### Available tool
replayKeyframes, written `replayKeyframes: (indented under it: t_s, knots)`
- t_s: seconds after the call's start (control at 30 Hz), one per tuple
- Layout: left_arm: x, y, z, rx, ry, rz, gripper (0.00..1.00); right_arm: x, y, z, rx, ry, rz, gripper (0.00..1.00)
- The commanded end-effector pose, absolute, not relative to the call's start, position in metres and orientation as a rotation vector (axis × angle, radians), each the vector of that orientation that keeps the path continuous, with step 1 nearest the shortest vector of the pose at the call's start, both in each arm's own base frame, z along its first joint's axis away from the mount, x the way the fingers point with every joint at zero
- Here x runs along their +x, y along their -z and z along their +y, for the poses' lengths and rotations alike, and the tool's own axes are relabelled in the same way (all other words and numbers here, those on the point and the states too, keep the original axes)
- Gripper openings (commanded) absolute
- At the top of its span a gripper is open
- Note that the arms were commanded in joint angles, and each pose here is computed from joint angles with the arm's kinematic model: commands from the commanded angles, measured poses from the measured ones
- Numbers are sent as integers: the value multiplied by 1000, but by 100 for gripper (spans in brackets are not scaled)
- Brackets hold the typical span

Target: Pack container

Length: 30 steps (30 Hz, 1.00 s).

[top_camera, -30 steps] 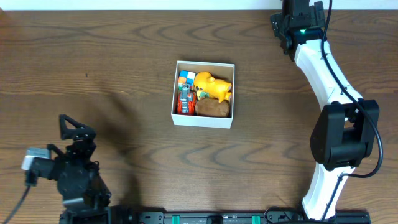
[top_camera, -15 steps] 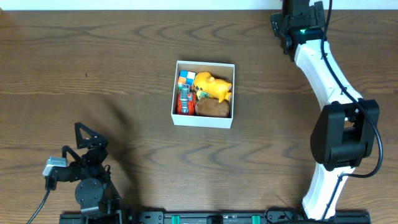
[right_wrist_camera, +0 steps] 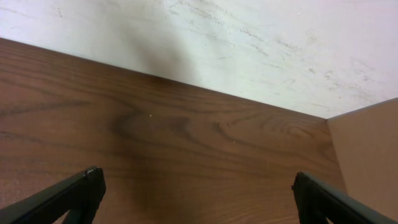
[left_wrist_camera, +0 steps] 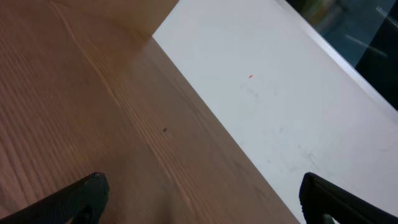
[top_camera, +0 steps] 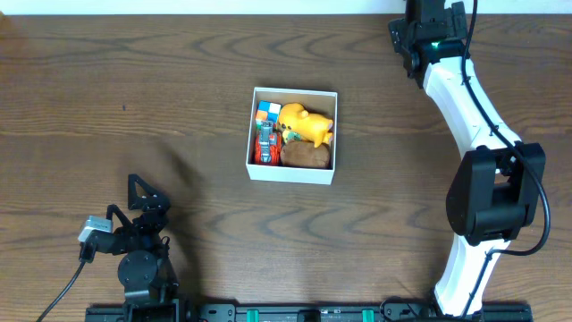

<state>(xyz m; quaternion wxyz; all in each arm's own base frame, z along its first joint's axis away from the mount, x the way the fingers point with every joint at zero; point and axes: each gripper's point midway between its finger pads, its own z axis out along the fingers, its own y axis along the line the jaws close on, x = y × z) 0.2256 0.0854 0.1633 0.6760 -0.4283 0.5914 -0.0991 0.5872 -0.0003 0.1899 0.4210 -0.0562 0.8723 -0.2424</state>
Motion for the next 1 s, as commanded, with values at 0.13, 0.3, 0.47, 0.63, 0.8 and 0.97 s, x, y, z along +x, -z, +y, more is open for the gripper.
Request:
replayKeyframes:
  t_s: [0.13,0.3,0.47,0.63,0.8,0.97]
  knots:
    - [228,-145,79,-955,229,1399,98,585,-218,-4,-92,603,2136,99]
    - [232,-146,70,-782,145,1494,98,585,-218,-4,-92,603,2136,99]
    - [240,-144,45,-349,-41,1657,98,585,-218,-4,-92,603,2136,99]
    - [240,-146,45,-357,-33,1650,98,585,-218,-4,-92,603,2136,99]
    - [239,-139,45,-360,-37,1680,98,585,-218,-4,-92,603,2136,99]
    - [239,-138,45,-360,-37,1680,98,585,-218,-4,-92,603,2136,99]
